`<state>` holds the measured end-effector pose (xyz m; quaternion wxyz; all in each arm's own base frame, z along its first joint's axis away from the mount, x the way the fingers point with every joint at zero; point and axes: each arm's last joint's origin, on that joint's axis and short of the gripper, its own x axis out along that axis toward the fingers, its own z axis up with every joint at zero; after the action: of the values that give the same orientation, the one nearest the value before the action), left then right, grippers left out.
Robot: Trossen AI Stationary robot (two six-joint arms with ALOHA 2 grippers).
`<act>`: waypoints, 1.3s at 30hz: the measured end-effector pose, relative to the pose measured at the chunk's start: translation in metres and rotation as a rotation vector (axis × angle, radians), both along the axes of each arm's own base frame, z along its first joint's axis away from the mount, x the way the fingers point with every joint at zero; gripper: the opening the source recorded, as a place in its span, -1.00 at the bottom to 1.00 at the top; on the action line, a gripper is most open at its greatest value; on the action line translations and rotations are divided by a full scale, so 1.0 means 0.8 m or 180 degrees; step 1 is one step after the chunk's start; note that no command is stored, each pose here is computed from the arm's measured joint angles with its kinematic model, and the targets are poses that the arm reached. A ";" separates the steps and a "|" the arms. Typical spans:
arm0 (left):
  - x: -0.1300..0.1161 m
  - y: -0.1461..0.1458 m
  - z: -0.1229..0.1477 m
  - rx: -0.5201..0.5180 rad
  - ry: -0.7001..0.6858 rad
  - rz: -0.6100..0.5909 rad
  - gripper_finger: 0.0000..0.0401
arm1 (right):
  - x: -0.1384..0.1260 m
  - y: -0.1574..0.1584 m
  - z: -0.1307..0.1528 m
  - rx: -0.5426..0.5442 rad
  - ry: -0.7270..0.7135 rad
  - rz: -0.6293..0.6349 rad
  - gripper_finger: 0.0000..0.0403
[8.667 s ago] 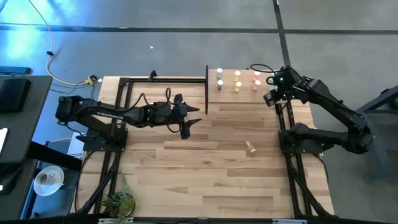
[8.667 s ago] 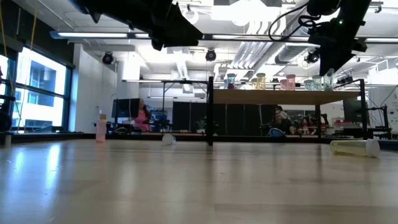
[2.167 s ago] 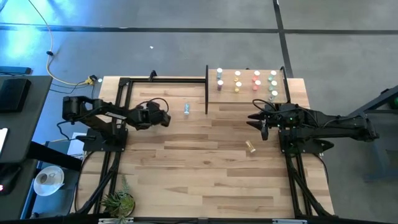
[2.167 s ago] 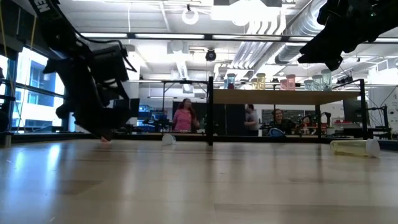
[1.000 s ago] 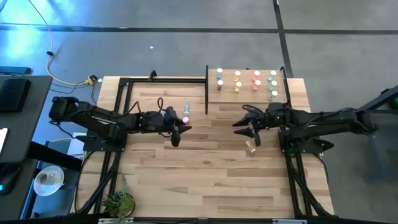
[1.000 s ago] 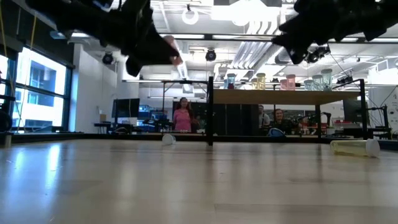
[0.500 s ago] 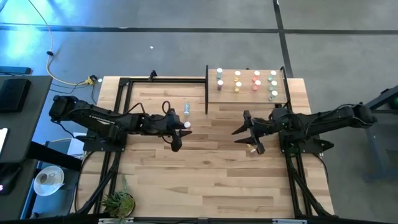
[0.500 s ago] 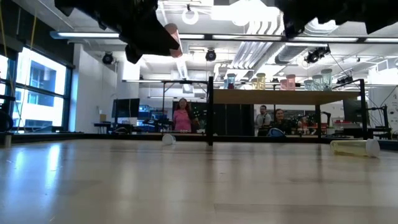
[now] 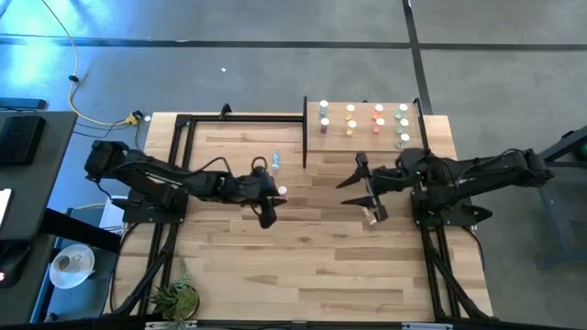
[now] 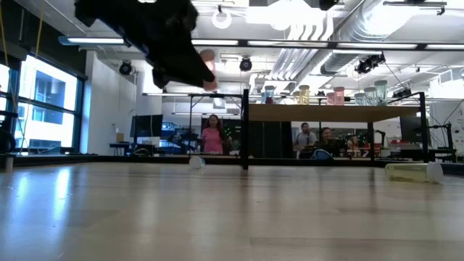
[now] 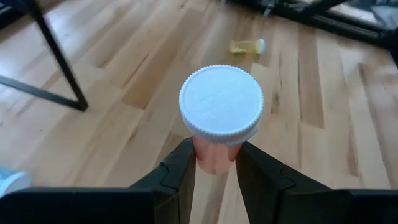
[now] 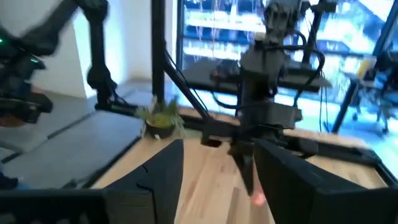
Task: Pick and place medicine bottles onto shelf by color
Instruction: Put the pink medicine bottle aligned with the other pink medicine bottle on the shelf
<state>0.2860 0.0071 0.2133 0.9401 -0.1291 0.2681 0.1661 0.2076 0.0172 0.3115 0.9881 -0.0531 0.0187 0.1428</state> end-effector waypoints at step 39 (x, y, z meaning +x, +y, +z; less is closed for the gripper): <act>0.073 -0.001 -0.001 0.0395 0.0541 -0.0344 -0.53 | 0.156 -0.016 -0.071 -0.0435 0.1264 -0.0277 -0.06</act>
<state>0.3448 0.0062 0.2122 0.9278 -0.0414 0.3426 0.1418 0.3321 0.0047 0.2550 0.9644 -0.0900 0.2250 0.1061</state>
